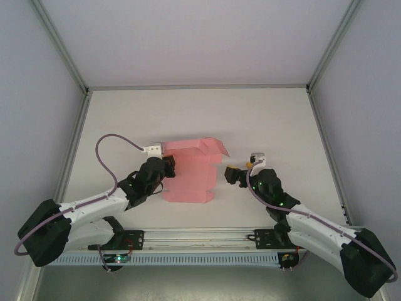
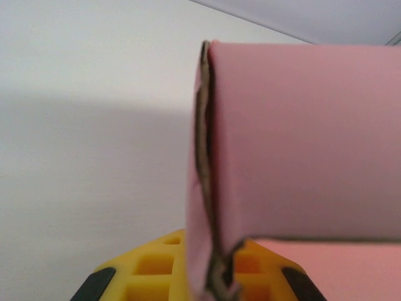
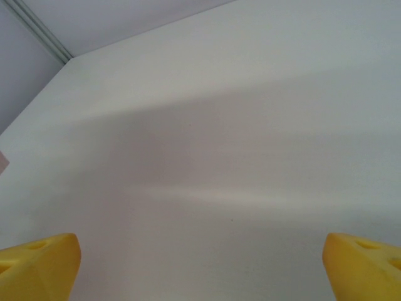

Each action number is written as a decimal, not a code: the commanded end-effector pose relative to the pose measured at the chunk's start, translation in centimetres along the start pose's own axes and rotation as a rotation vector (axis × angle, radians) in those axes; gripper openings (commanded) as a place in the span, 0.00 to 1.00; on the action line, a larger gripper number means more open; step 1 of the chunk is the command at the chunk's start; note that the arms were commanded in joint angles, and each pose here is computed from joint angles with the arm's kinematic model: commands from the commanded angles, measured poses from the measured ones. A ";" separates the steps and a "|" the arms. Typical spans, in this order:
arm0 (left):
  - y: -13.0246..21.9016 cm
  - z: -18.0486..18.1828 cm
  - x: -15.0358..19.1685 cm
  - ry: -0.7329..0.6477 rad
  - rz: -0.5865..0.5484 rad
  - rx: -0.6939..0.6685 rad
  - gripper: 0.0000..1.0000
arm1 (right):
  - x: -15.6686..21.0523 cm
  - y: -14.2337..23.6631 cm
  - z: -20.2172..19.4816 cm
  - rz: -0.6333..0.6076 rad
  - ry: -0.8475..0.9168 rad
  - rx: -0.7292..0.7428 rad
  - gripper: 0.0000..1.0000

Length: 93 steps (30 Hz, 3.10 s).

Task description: Assemble paper box

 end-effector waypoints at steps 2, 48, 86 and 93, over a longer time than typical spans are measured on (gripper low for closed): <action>-0.1 -0.7 0.0 -0.007 -0.013 0.047 0.00 | -3.2 -1.0 1.3 -0.123 0.028 -0.080 0.98; -0.3 0.4 0.4 -0.030 -0.028 -0.030 0.00 | -6.3 -1.8 6.0 -0.069 0.373 -0.058 0.98; -2.3 -1.0 0.8 -0.045 0.060 -0.014 0.00 | -6.1 -2.6 10.1 0.087 0.492 -0.554 0.19; -2.2 -0.9 0.8 -0.045 0.061 -0.020 0.00 | -6.0 -4.6 10.8 0.092 0.472 -0.486 0.33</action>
Point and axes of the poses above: each hand's point on the last joint's axis, 136 mm out from that joint toward the fingers, its own y axis back along the fingers, its own z axis along the line the jaws close on, x = y × z, the point moved 10 cm from there along y, back along the fingers, and after that the axes turned 12 degrees about y, right-handed, at the moved point
